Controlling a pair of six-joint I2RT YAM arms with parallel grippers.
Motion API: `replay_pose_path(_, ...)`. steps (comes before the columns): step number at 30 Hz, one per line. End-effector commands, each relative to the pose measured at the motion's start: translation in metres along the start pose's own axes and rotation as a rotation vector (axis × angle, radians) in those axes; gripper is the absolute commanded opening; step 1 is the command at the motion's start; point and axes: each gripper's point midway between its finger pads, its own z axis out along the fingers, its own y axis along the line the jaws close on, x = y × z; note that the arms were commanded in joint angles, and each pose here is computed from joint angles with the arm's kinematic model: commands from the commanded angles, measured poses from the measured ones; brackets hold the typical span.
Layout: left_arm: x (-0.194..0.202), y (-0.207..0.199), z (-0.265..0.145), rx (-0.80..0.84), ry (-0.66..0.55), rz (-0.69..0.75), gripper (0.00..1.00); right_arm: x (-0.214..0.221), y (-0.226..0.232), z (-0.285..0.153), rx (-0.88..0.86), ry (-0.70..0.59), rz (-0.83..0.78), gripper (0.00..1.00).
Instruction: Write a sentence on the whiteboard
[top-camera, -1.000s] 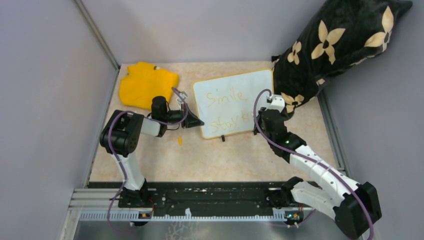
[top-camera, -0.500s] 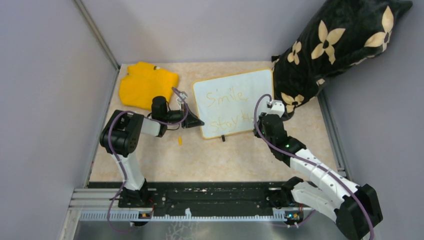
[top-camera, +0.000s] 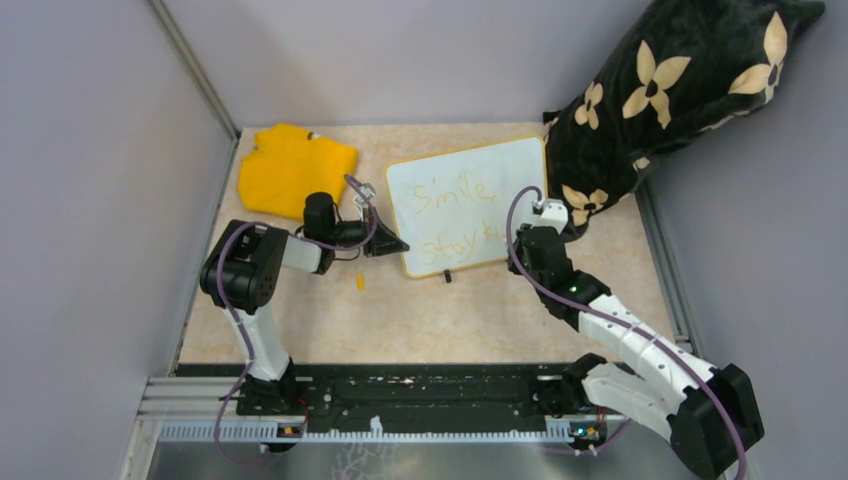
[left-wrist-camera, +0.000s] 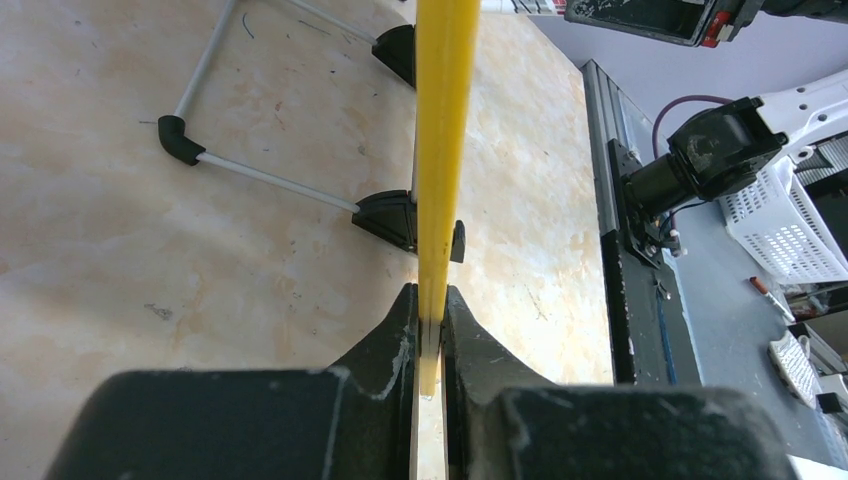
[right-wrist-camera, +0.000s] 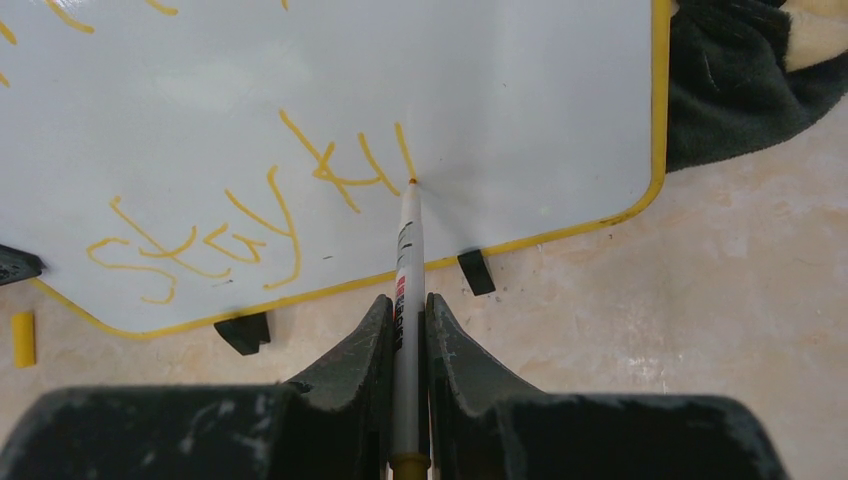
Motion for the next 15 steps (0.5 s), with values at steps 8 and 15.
replay_pose_path(8, 0.012, 0.011, 0.001, -0.054, 0.02, -0.059, 0.0, -0.045, 0.012, 0.002, -0.006, -0.097, 0.014, 0.0)
replay_pose_path(15, 0.013, 0.011, 0.001, -0.055, 0.021, -0.059, 0.0, -0.055, 0.01, 0.003, 0.004, -0.115, 0.014, 0.0)
